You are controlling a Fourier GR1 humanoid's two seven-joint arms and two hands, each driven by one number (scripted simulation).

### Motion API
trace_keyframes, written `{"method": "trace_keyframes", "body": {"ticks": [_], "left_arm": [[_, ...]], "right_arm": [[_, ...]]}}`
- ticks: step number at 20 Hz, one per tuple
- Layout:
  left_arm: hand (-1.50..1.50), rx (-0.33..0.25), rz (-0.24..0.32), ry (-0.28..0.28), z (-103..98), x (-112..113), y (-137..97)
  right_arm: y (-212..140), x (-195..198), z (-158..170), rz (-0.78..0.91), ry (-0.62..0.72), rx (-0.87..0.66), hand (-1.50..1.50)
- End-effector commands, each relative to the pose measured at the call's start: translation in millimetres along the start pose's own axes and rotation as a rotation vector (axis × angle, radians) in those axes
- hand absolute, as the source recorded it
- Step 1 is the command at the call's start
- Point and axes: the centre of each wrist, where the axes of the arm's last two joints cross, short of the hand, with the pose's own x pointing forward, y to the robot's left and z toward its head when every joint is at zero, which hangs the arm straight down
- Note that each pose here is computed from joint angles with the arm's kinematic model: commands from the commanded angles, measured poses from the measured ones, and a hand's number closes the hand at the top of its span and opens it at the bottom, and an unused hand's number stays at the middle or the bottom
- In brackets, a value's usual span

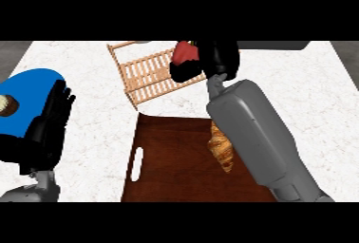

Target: Pick the bell pepper from the tray and place it in the tiered shelf

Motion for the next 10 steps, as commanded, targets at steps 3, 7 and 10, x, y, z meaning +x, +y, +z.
{"method": "trace_keyframes", "body": {"ticks": [3,7,10], "left_arm": [[0.0,-0.007,-0.001,0.01,-15.3,-8.8,11.3],[0.0,-0.011,-0.002,0.009,-4.3,3.0,4.5],[0.0,-0.033,-0.011,-0.008,-12.4,-1.4,-13.6]], "right_arm": [[19.5,-15.9,-28.0,-0.031,-0.015,-0.023,1.5],[35.9,-30.7,-38.6,0.072,-0.016,0.002,1.5],[28.7,-21.4,-47.6,-0.12,0.077,-0.084,1.5]]}}
